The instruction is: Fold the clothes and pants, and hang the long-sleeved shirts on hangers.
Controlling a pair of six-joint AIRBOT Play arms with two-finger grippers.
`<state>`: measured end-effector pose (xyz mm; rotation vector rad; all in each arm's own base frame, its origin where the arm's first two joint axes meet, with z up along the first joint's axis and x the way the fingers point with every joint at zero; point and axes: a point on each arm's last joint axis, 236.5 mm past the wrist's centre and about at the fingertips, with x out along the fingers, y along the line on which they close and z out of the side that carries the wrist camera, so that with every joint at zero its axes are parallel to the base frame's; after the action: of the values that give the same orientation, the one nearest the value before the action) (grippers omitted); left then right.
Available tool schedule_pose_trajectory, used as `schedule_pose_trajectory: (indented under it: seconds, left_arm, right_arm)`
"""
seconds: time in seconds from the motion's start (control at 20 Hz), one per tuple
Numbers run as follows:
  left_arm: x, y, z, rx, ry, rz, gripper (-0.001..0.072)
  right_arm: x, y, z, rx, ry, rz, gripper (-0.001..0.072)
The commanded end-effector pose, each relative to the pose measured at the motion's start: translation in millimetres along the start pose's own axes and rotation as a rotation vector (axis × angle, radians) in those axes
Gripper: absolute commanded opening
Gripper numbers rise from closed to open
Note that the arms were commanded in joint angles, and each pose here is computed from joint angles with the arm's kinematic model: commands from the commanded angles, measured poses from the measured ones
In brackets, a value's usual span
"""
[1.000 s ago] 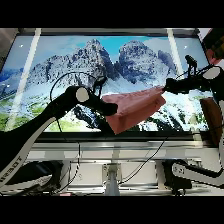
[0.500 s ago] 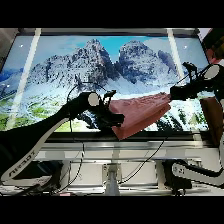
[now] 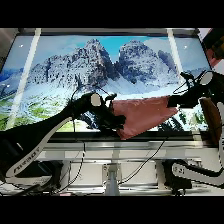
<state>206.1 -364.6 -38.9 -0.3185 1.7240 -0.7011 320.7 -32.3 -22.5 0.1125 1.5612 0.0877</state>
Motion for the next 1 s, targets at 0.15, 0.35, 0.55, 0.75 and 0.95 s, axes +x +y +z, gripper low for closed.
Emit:
schedule_pose_trajectory:
  seconds: [0.15,0.35,0.55,0.75,0.95]
  left_arm:
    - [-2,2,-11,0.001,0.048,0.002,0.0314]
    - [-29,0,12,0.043,-0.057,-0.027,0.0167]
    - [-102,2,66,0.042,-0.331,-0.079,0.0017]
    - [-178,22,95,-0.014,-0.541,-0.103,0.0017]
    - [-203,35,101,-0.045,-0.602,-0.103,0.0017]
  right_arm:
    - [-5,-20,13,-0.02,-0.052,-0.087,0.0664]
    - [-55,-55,74,0.016,-0.308,-0.214,0.0605]
    - [-124,-120,104,0.212,-0.55,-0.242,0.0302]
    - [-91,-157,79,0.465,-0.454,0.039,0.0243]
    - [-22,-118,58,0.373,-0.214,0.339,0.0382]
